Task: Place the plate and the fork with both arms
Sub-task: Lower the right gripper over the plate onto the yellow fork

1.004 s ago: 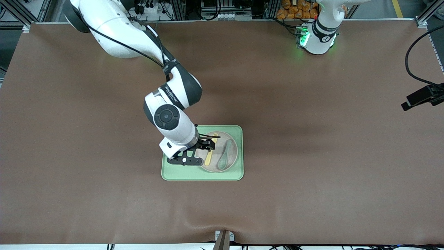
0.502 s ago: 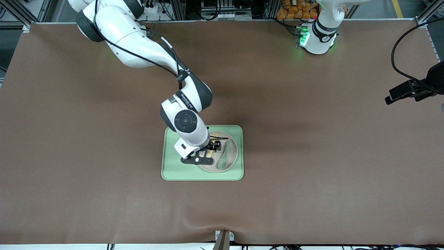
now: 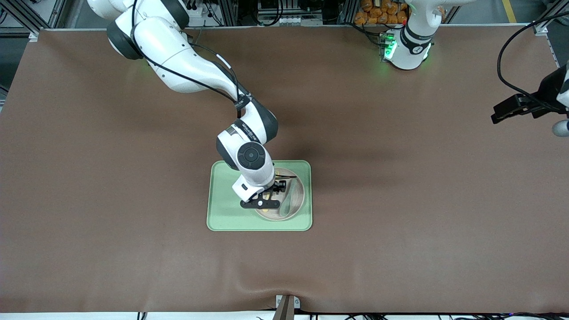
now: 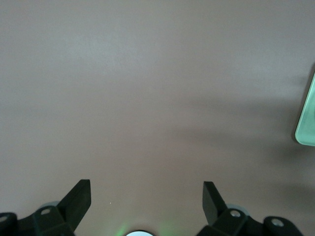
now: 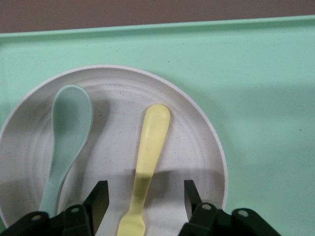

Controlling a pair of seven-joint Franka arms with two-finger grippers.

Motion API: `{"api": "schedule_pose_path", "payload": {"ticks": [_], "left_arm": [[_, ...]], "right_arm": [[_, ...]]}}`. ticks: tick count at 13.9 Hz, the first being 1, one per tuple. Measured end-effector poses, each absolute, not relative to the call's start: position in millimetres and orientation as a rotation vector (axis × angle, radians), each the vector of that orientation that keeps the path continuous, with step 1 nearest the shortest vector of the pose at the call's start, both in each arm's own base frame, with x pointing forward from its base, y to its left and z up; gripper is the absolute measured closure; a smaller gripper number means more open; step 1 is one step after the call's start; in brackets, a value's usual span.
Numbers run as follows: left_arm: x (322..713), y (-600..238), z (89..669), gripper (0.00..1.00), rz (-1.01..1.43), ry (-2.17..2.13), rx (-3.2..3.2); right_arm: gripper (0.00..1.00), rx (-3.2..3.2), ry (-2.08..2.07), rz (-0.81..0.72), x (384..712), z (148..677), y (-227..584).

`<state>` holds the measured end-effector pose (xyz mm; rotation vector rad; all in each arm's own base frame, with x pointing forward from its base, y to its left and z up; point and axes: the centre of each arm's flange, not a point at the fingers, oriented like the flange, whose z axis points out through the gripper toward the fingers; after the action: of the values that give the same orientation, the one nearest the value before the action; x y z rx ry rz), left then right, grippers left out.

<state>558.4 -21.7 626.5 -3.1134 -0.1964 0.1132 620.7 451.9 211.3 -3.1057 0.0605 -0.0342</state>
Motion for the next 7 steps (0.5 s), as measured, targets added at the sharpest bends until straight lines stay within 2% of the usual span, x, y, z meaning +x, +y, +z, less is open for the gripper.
{"api": "schedule_pose_path", "payload": {"ticks": [7], "left_arm": [[553.6, -21.0, 630.7, 0.0, 0.099, -0.199, -3.114]], "right_arm": [[0.41, -3.11, 0.082, -0.022, 620.2, 202.4, 451.4]]}}
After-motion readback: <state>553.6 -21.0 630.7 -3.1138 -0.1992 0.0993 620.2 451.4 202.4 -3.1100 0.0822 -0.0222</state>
